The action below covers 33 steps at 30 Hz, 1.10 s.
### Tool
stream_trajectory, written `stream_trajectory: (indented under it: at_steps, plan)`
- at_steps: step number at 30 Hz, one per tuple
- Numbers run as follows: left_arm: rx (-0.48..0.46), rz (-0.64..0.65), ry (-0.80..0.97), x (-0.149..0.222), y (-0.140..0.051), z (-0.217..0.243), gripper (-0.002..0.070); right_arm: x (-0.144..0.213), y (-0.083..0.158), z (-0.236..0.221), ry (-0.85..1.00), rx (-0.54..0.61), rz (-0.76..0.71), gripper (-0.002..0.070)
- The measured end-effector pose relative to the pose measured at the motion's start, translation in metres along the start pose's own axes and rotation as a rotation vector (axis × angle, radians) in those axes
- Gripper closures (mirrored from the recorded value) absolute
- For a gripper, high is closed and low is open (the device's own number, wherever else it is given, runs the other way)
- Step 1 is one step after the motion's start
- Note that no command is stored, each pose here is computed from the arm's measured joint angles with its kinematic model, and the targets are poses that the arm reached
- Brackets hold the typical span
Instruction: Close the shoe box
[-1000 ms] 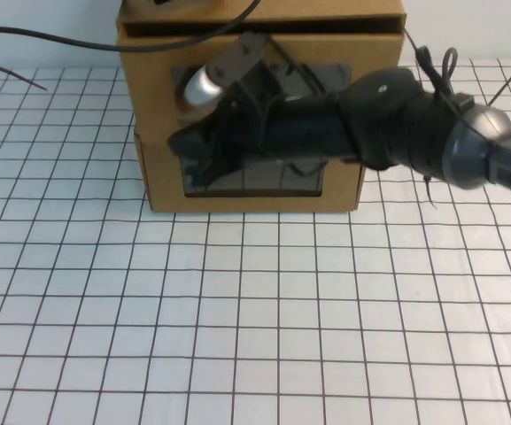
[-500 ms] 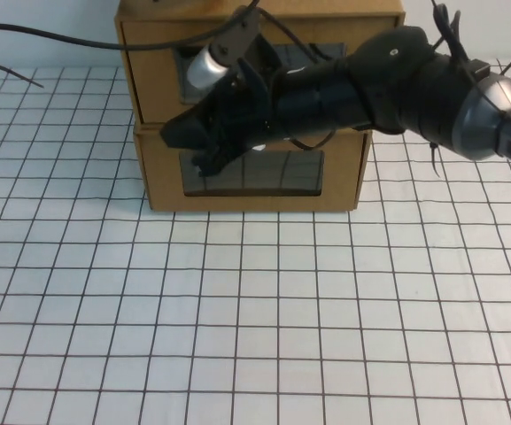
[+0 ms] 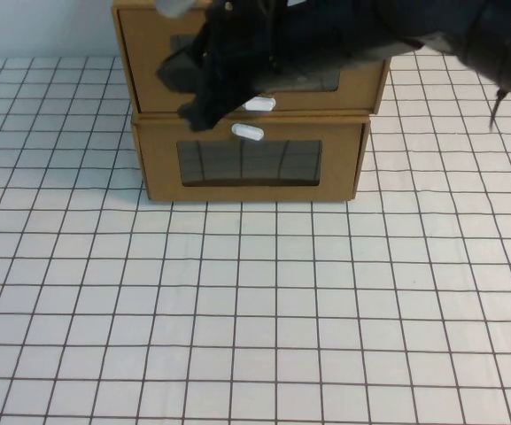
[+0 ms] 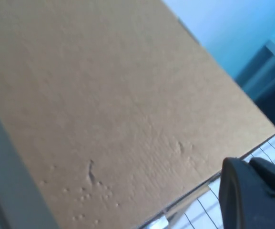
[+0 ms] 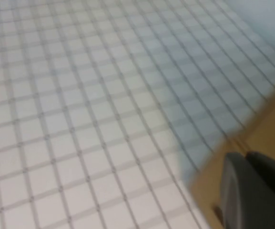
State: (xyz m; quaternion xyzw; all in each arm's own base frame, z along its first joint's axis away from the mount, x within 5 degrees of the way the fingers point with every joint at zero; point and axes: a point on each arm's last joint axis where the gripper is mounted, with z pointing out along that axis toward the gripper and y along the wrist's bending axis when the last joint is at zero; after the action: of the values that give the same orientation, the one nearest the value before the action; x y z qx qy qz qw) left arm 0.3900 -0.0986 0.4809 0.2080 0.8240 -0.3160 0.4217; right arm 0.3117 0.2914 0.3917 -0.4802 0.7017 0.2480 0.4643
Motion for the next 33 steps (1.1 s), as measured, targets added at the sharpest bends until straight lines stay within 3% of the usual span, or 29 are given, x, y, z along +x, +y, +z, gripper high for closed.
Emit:
stream_trajectory:
  at_steps: [3, 10, 16, 25, 33]
  plan:
    - [-0.051, 0.045, -0.06, -0.008, -0.015, -0.039, 0.068, -0.003, -0.01, -0.03, 0.085, 0.155, 0.046, 0.0689]
    - [-0.171, 0.163, -0.152, -0.006, -0.069, -0.118, 0.068, -0.015, -0.015, -0.117, 0.177, 0.496, 0.168, 0.0689]
    - [-0.183, 0.175, -0.104, 0.027, -0.094, -0.146, 0.068, -0.007, 0.012, -0.192, 0.067, 0.596, 0.281, 0.0689]
    - [-0.194, 0.122, -0.027, 0.119, -0.121, -0.172, 0.068, 0.079, 0.069, -0.258, -0.031, 0.6, 0.395, 0.069]
    - [-0.248, 0.129, -0.152, 0.224, -0.143, -0.197, 0.068, 0.175, 0.113, -0.316, -0.199, 0.735, 0.457, 0.069]
